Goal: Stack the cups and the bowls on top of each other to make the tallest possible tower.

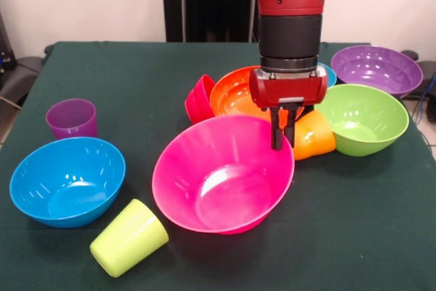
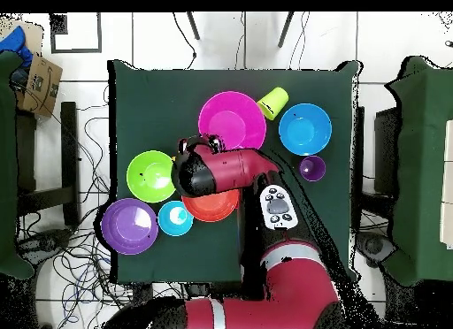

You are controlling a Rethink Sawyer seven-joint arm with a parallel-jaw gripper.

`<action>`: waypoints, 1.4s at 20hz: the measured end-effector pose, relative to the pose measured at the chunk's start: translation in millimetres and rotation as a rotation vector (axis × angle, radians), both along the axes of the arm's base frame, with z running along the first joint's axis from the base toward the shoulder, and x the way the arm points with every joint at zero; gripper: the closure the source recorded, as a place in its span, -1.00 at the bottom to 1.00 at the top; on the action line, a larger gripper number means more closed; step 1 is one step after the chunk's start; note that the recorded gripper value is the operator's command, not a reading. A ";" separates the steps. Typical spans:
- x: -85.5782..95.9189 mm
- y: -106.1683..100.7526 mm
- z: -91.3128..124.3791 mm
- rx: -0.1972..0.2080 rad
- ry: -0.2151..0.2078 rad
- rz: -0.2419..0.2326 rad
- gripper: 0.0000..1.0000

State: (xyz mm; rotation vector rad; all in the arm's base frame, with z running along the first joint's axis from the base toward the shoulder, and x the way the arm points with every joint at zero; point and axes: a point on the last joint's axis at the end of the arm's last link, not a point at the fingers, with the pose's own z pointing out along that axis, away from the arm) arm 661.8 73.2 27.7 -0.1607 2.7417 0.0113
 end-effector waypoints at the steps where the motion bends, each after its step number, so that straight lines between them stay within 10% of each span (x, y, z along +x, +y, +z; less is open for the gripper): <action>1: 0.1 -0.5 1.6 -0.002 0.002 0.000 1.00; 19: -9.8 -1.0 42.7 -0.019 -0.007 0.004 1.00; 28: -28.5 -13.5 89.6 -0.048 0.109 -0.043 1.00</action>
